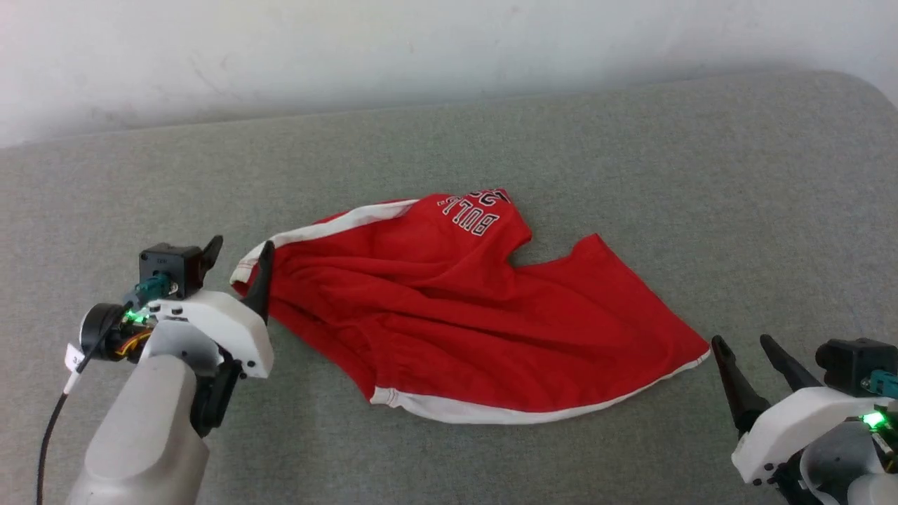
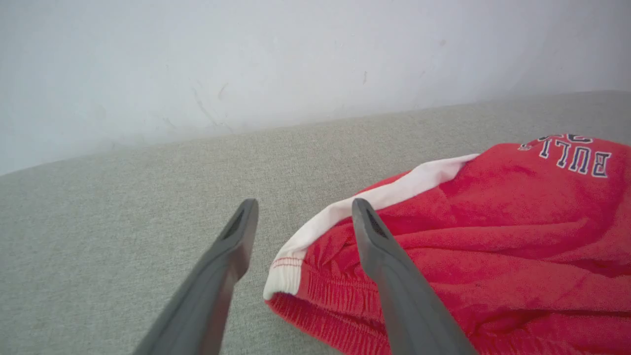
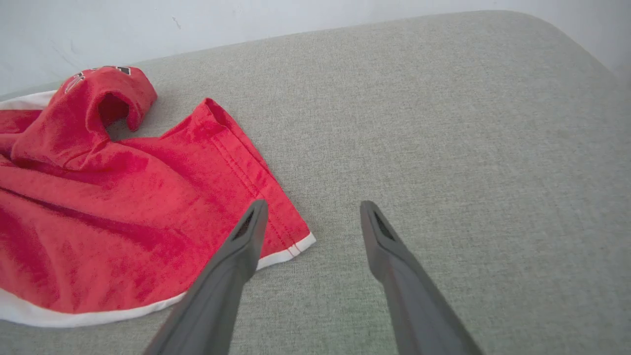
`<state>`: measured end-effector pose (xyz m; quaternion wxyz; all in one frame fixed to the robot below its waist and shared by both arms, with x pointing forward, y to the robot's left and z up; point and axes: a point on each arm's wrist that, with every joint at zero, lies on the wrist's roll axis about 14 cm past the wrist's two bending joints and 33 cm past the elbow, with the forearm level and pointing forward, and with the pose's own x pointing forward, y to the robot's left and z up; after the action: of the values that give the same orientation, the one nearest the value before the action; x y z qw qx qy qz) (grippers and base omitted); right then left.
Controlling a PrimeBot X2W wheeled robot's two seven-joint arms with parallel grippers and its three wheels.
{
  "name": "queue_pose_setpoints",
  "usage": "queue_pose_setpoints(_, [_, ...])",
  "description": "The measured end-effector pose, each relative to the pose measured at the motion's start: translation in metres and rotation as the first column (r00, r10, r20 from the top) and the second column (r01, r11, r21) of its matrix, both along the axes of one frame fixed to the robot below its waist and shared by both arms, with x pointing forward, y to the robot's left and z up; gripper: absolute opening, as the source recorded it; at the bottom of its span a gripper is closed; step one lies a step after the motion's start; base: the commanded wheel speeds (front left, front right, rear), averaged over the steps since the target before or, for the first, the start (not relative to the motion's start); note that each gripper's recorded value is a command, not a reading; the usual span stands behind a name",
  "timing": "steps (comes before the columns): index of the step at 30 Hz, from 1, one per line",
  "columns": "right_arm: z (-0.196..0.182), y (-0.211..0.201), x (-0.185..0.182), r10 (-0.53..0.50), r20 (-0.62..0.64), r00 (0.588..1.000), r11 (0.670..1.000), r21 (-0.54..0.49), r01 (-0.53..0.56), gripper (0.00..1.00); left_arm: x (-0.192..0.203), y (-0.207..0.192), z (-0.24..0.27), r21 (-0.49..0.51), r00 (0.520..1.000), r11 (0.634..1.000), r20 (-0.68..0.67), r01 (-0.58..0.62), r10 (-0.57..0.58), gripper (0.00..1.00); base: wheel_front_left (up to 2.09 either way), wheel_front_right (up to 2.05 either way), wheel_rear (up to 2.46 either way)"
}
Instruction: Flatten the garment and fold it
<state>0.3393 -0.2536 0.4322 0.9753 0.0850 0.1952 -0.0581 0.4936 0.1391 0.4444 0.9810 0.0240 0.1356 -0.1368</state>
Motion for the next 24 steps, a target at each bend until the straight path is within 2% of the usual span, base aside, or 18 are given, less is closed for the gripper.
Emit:
queue_pose_setpoints(6, [0.018, 0.003, 0.005, 0.022, 0.071, 0.997, 1.000, -0.002, -0.022, 1.00, -0.018, -0.012, 0.041, -0.069, 0.983, 0.997, 0.183, 0.028, -0.014, 1.00, 0.00, 0.00, 0.00])
queue_pose_setpoints(11, [0.028, 0.012, 0.007, 0.052, 0.114, 0.992, 0.999, -0.005, -0.052, 1.00, -0.060, -0.020, 0.046, -0.108, 0.977, 0.992, 0.211, 0.066, -0.042, 1.00, 0.00, 0.00, 0.00])
queue_pose_setpoints(14, [0.032, 0.019, 0.008, 0.070, 0.130, 0.989, 0.998, -0.003, -0.071, 1.00, -0.090, -0.034, 0.034, -0.136, 0.984, 0.984, 0.151, 0.112, -0.091, 1.00, 0.00, 0.00, 0.00])
queue_pose_setpoints(18, [0.032, 0.023, 0.009, 0.076, 0.134, 0.988, 0.997, 0.005, -0.077, 1.00, -0.121, -0.050, 0.014, -0.121, 0.983, 0.976, 0.054, 0.180, -0.175, 1.00, 0.00, 0.00, 0.00])
queue_pose_setpoints(24, [0.022, 0.019, 0.008, 0.058, 0.106, 0.993, 0.998, 0.012, -0.059, 1.00, -0.139, -0.073, -0.006, -0.124, 0.959, 0.954, -0.049, 0.273, -0.280, 1.00, 0.00, 0.00, 0.00])
